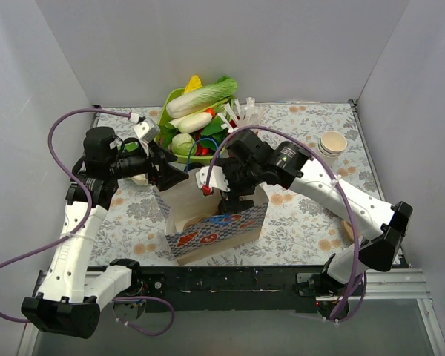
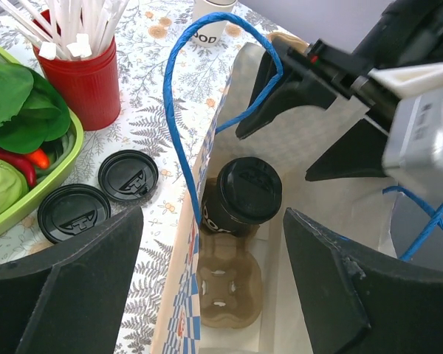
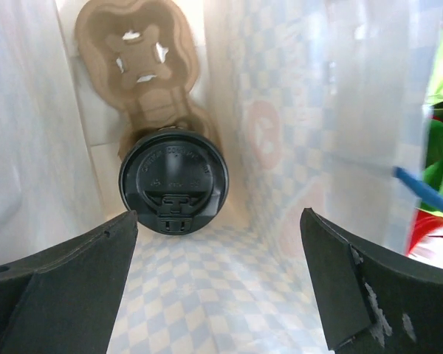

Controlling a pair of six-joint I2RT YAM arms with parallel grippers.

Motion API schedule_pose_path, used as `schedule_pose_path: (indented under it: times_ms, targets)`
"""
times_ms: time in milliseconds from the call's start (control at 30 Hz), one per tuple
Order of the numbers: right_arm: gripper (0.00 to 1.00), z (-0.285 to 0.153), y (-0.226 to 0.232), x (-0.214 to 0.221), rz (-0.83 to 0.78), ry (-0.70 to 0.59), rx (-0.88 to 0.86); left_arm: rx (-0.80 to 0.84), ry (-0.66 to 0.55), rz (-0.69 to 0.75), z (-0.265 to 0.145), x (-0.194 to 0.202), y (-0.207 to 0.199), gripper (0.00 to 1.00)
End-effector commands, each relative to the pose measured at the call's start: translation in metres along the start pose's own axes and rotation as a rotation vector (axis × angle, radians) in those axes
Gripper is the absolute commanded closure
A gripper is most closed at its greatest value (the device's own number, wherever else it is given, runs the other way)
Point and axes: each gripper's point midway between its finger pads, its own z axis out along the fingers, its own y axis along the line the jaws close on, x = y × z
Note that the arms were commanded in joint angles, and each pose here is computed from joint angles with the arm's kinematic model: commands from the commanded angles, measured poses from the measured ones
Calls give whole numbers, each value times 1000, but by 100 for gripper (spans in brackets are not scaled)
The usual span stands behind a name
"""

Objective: Pack the takeout coffee

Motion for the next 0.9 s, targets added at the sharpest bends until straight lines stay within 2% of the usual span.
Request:
schedule_pose_path:
  times_ms: [0,167,200,400,500,733,867]
  targets:
    - [2,-27,2,-16,34,-30,36,25,-26,31,1,-6,-2,23]
    - [2,-39,22,-18,-7,-50,51,54,-32,43,-3,-9,-12,23]
    - [2,-49,27,-26,-45,-86,82,51,-29,45,-4,-8,-12,23]
    - [2,-45,79,-21,-196,-86,66,28,-35,65,-9,-4,-16,23]
    - [2,-42,97,-20,-223,-75,51,39,-38,59,-8,-4,-17,23]
    - [2,-38,105,-9,-280,-53,48,158,-96,34,-12,-26,-43,23]
    - [2,-37,115,-11,-322,-64,27,88,-113,21,-14,-25,-36,23]
